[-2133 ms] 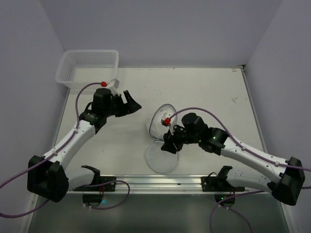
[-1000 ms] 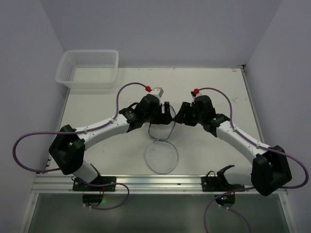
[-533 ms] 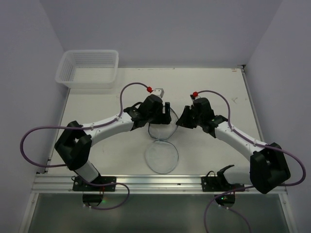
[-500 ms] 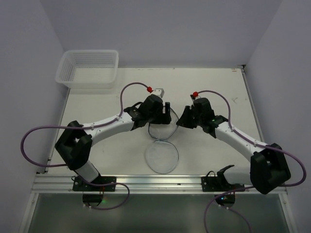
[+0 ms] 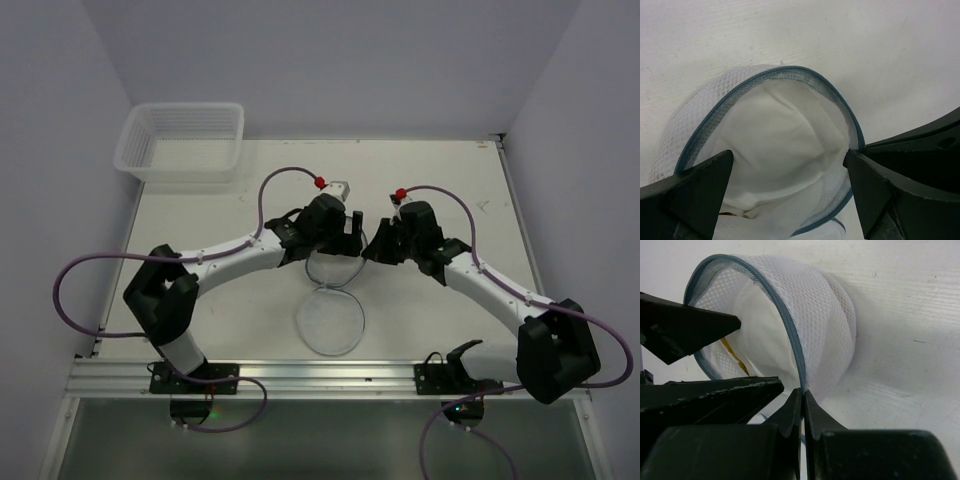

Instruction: Unzip the laundry bag and remove the bra

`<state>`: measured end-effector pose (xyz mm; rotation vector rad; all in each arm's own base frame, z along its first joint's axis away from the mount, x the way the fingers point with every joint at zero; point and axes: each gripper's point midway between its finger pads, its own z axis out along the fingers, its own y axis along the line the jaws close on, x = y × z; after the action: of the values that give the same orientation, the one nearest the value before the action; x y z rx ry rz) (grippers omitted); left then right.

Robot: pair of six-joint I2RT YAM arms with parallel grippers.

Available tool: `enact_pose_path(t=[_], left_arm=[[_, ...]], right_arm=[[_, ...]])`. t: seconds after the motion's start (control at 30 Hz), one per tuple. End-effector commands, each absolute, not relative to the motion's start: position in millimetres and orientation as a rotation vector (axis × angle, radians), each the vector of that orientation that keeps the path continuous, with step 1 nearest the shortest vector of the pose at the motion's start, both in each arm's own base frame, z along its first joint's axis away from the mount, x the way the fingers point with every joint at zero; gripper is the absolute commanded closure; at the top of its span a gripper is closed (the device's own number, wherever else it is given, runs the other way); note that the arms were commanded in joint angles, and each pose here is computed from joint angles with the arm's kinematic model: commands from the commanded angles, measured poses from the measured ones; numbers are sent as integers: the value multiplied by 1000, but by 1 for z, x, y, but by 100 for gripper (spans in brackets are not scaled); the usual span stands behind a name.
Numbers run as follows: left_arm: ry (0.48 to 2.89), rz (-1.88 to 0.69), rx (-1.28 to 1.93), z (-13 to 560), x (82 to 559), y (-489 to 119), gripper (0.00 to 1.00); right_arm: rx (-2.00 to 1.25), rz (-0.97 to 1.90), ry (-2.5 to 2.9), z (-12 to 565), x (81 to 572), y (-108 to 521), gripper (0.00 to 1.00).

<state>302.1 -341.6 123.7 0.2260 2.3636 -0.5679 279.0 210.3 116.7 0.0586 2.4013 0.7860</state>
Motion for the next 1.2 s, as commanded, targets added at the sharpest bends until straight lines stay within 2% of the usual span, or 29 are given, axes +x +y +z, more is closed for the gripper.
enact_pose_path(t=[0.0, 0.23, 0.3, 0.4, 0.43, 0.47, 0.5, 0.53, 0.6, 0.63, 0.73, 0.93, 1.07, 1.17], left_arm=[[2317, -504, 253, 126, 314, -347, 1], [2415, -282, 192, 75, 318, -326, 4], [2456, -248, 175, 59, 314, -322, 9], [2494, -211, 158, 41, 310, -317, 25], [2499, -210, 152, 39, 310, -317, 30], [2504, -203, 149, 36, 309, -316, 45], [2505, -201, 148, 36, 309, -315, 56], [2499, -211, 148, 39, 309, -316, 78], [2476, -270, 164, 55, 308, -320, 95], [2458, -307, 174, 64, 308, -324, 100], [2348, -521, 238, 126, 298, -341, 100], [2127, -807, 419, 203, 269, -351, 100], [2029, -900, 488, 228, 256, -351, 100], [2016, -860, 430, 233, 263, -343, 100]], right_arm=[[6, 835, 2344, 130, 280, 216, 100], [-1, 850, 2340, 130, 278, 217, 100], [-3, 854, 2339, 130, 277, 217, 100], [-3, 857, 2343, 129, 274, 216, 100], [-3, 857, 2343, 128, 273, 216, 100], [-2, 856, 2341, 129, 272, 215, 100], [0, 855, 2339, 129, 272, 215, 100], [2, 849, 2346, 127, 271, 214, 100], [14, 834, 2358, 124, 270, 211, 100], [18, 827, 2358, 123, 270, 210, 100], [23, 811, 2347, 125, 274, 209, 100], [10, 768, 2324, 133, 283, 206, 100], [-1, 750, 2329, 133, 285, 205, 100], [-7, 732, 2337, 131, 284, 203, 100]])
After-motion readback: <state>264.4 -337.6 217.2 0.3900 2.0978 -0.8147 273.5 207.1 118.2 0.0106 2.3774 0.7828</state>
